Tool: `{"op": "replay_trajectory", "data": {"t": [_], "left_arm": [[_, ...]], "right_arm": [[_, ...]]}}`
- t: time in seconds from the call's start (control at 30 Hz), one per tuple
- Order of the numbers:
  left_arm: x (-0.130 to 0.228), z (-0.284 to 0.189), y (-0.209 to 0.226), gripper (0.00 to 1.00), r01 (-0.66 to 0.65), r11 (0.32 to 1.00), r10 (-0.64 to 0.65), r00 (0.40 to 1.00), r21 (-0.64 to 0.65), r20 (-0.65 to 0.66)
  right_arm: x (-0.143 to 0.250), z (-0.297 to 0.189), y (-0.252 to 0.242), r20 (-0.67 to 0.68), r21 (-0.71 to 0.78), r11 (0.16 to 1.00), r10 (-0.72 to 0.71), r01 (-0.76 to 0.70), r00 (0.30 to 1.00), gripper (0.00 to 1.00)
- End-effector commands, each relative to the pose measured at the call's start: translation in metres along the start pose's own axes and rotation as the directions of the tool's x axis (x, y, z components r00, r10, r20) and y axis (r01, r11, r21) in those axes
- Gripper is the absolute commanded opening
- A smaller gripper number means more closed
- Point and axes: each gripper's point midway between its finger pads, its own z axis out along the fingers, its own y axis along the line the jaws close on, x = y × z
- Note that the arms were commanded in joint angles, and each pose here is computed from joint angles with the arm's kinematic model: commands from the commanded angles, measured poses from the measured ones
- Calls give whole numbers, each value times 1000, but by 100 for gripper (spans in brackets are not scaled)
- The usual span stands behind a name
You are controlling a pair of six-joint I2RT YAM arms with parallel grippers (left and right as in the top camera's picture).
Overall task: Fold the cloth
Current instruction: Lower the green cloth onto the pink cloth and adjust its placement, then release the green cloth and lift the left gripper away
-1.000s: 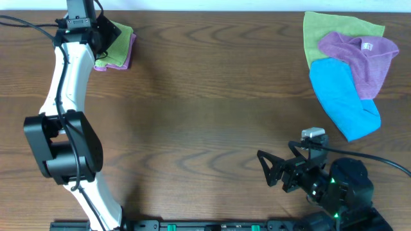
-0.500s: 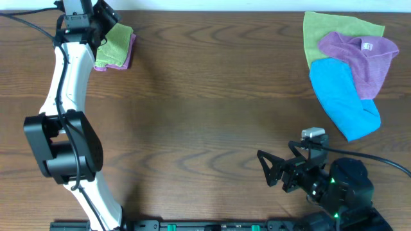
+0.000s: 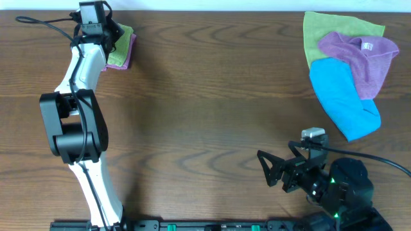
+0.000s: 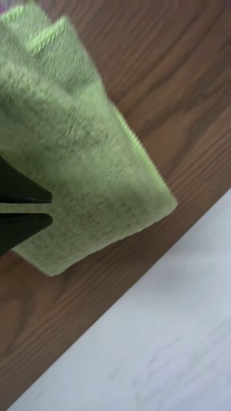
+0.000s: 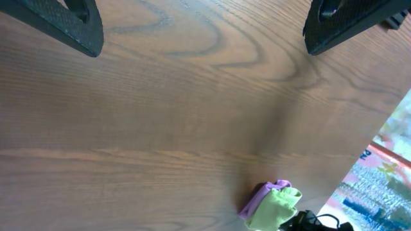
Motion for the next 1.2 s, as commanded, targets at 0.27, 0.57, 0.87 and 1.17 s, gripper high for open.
{"op": "replay_trajectory", "data": {"t": [0.27,0.57,0.87,1.17], "left_arm": [[2,8,50,6,-41,970,50,998,-239,32],[-1,7,64,6,-45,962,52,998,-270,19],[8,8,76,6,-59,952,55,998,-301,-24],[18,11,83,6,-81,943,64,996,-322,-61]], "right_arm": [[0,0,-3,5,11,1000,18,-18,1000,99],[0,0,-3,5,11,1000,18,-18,1000,99],[0,0,-3,5,11,1000,18,-18,1000,99],[0,0,-3,5,11,1000,18,-18,1000,99]]}}
